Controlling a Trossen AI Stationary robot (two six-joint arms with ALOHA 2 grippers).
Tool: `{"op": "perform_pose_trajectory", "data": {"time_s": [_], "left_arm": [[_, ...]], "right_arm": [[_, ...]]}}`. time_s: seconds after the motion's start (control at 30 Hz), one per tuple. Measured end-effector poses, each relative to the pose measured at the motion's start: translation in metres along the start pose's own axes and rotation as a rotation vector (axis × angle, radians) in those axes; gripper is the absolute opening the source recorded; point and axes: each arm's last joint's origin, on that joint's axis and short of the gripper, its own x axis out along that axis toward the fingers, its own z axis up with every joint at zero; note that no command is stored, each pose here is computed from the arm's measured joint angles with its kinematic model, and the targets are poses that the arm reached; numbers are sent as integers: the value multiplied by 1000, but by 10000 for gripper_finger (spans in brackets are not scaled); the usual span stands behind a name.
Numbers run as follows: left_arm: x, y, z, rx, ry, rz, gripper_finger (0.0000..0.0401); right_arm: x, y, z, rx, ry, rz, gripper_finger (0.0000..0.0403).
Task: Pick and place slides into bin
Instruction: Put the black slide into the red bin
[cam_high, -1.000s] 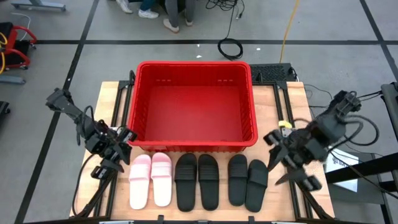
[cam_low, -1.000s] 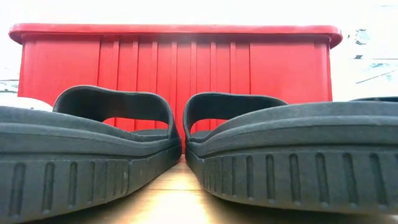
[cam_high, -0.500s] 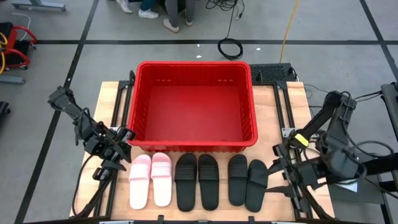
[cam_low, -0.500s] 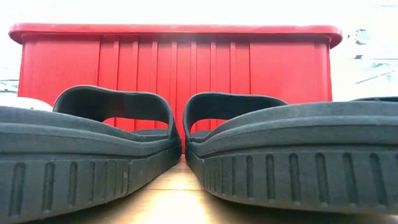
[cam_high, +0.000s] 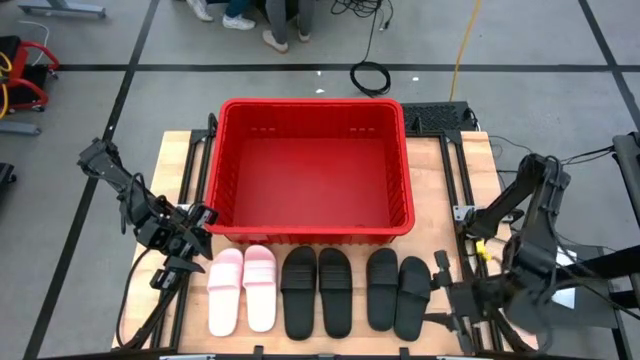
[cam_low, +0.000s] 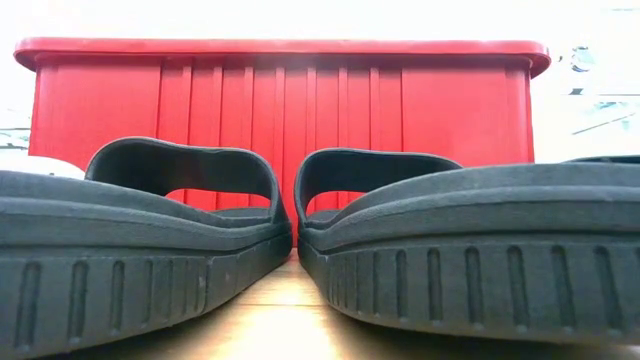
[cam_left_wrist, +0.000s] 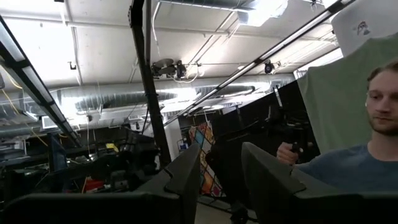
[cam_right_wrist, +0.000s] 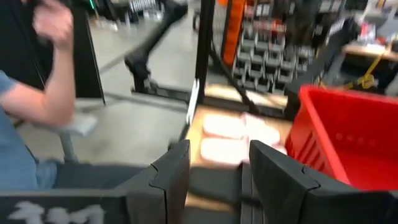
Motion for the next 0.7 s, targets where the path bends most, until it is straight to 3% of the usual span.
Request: {"op": "perform_pose_trajectory", "data": {"time_s": [0.33, 0.7], "left_arm": [[0, 1, -1, 0, 21, 50, 127], [0, 2, -2, 1, 37, 88, 127]], "right_arm": [[32, 14, -40, 10, 306, 46, 155], [55, -3, -81, 75, 782, -11, 155]]}}
